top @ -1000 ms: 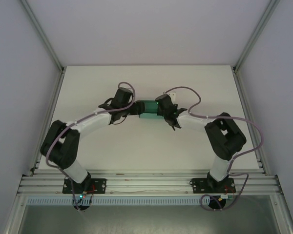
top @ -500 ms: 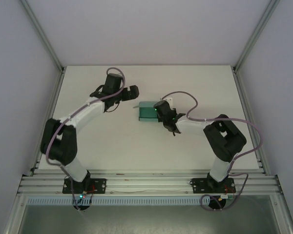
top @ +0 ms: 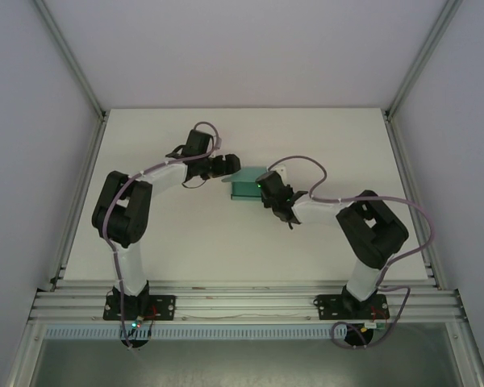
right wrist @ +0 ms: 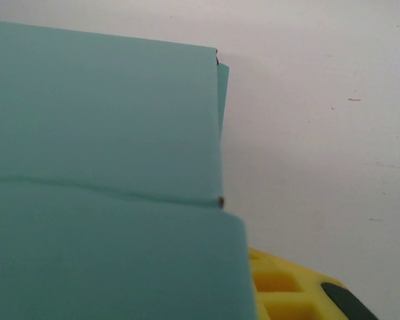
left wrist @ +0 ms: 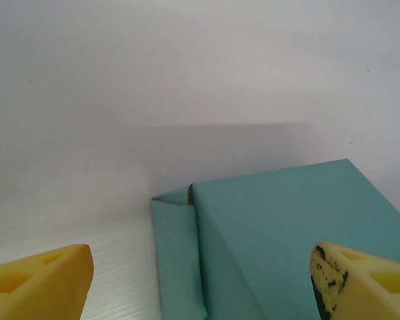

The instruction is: Assemble paper box

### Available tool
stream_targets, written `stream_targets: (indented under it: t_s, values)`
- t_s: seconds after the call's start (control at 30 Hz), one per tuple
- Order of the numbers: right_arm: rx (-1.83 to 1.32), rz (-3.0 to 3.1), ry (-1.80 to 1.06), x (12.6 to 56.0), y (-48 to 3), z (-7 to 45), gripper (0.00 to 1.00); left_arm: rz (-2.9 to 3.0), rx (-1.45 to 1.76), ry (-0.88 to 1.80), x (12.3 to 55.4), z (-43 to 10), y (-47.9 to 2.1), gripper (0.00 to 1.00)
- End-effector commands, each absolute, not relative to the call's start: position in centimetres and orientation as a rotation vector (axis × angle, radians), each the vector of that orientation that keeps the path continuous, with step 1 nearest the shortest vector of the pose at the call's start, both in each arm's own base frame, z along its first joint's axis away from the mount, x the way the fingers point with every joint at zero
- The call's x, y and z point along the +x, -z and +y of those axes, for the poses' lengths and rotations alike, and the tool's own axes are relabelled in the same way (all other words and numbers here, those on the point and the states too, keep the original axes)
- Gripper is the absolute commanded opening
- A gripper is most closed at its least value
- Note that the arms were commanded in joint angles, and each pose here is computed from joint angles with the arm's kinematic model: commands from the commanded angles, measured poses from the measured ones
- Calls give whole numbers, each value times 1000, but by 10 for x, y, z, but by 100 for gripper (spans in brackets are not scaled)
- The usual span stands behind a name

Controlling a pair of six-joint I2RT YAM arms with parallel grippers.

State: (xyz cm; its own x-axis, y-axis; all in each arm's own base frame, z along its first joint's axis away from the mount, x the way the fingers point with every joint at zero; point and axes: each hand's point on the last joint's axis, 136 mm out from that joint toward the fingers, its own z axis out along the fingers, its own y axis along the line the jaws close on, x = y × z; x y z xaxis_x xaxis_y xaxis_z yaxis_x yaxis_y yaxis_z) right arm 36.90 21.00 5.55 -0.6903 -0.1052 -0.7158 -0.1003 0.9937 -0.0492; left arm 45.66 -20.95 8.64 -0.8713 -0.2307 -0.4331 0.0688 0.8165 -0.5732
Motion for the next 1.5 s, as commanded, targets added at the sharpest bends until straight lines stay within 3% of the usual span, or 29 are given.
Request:
stream_targets:
  t_s: [0.0,0.17,0.27,0.53,0.7,0.8,0.9,1.17,1.47]
  values:
    - [-183,2343,-2,357,-60,208,28,2498,-92,867,456,-219,-76,80]
    - [-164,2334,-34,346,-72,201,36,2516,-99,938,448,-226,-61,75]
    - [-158,2336,-76,339,-79,200,46,2522,-102,955,440,-228,-52,69]
    - [-158,2287,-296,310,-111,202,64,2570,-111,927,426,-227,-27,66]
    - [-53,2200,-321,310,-144,189,81,2568,-100,951,423,-230,-23,63]
    - [56,2175,-306,317,-151,175,98,2550,-97,996,422,-234,-24,59]
    - [169,2193,-331,325,-146,164,99,2527,-100,1043,422,-236,-23,47]
    - [344,2250,-484,337,-122,154,100,2490,-198,1131,419,-225,-20,27]
    - [366,2268,-741,354,-114,181,100,2444,-263,1229,416,-216,-17,22]
